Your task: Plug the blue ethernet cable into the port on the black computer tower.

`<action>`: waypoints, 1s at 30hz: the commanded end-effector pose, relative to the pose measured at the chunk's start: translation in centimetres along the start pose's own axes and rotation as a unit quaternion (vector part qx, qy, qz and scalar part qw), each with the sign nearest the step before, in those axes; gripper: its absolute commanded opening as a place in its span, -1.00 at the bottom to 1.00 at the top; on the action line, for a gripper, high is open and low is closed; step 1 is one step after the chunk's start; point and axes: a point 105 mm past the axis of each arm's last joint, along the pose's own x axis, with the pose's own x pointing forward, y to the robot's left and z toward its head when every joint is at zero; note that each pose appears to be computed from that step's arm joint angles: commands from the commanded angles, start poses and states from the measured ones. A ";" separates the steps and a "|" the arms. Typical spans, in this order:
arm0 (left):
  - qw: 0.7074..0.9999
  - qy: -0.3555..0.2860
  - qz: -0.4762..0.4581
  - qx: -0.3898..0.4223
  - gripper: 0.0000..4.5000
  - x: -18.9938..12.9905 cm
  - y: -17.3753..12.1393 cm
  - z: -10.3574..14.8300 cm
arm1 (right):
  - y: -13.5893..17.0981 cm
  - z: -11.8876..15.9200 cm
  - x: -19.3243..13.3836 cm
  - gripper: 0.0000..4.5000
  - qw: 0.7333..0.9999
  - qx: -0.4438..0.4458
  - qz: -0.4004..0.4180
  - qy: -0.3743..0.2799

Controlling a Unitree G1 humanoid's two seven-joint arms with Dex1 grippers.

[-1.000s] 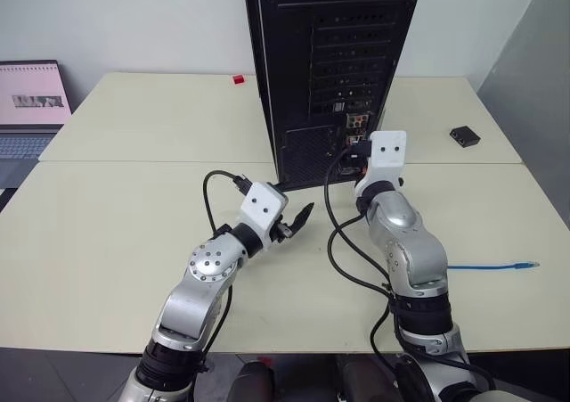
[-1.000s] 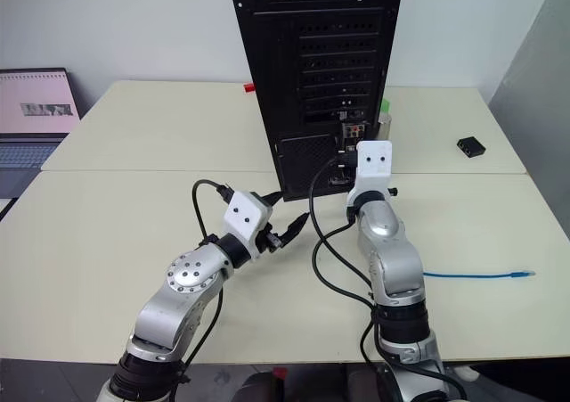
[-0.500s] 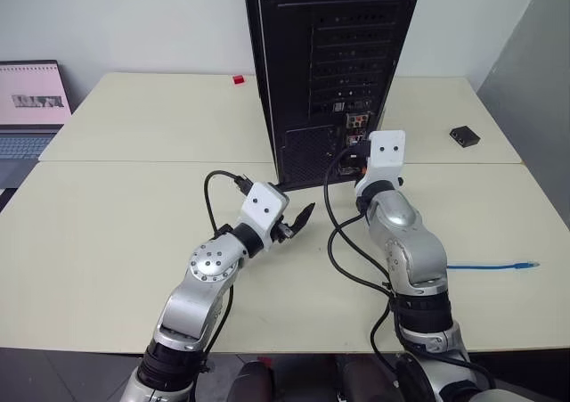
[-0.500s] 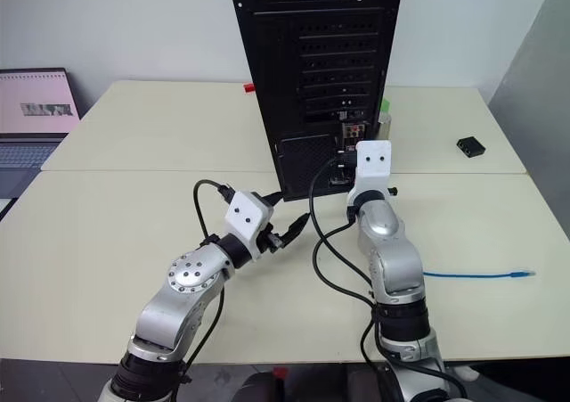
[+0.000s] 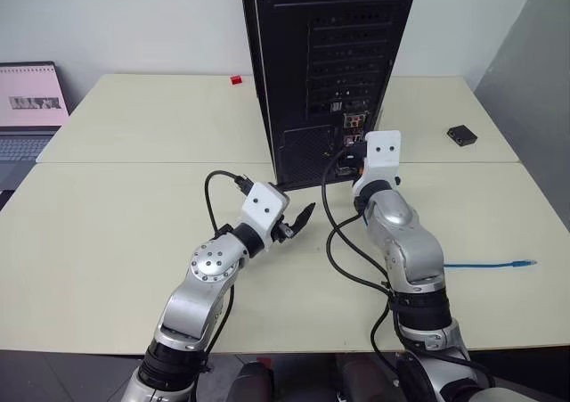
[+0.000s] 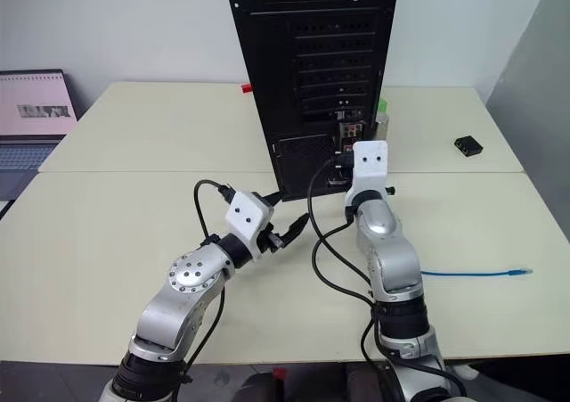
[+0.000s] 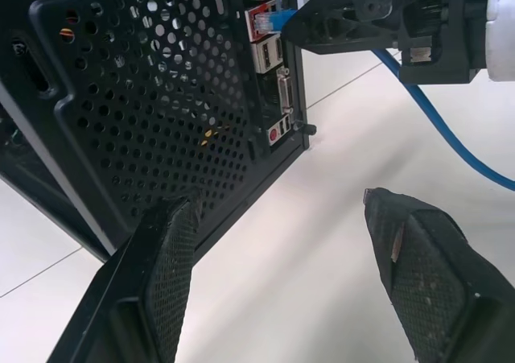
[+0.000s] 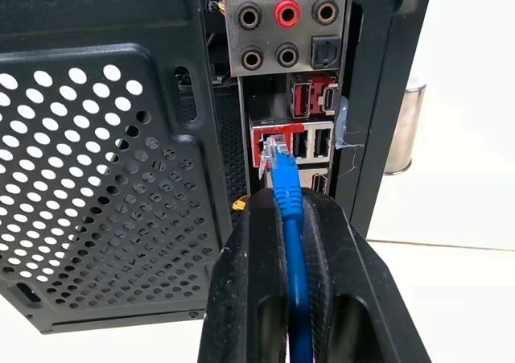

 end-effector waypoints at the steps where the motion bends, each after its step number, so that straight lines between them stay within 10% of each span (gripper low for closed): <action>1: 1.000 -0.022 0.004 0.010 0.51 0.2 0.1 1.1 | 0.5 2.1 0.4 -1.00 0.999 -0.015 0.014 -0.035; 30: 1.000 -0.025 0.001 0.011 0.51 0.2 -0.3 1.1 | 0.4 1.3 1.4 -1.00 0.993 -0.107 0.046 -0.025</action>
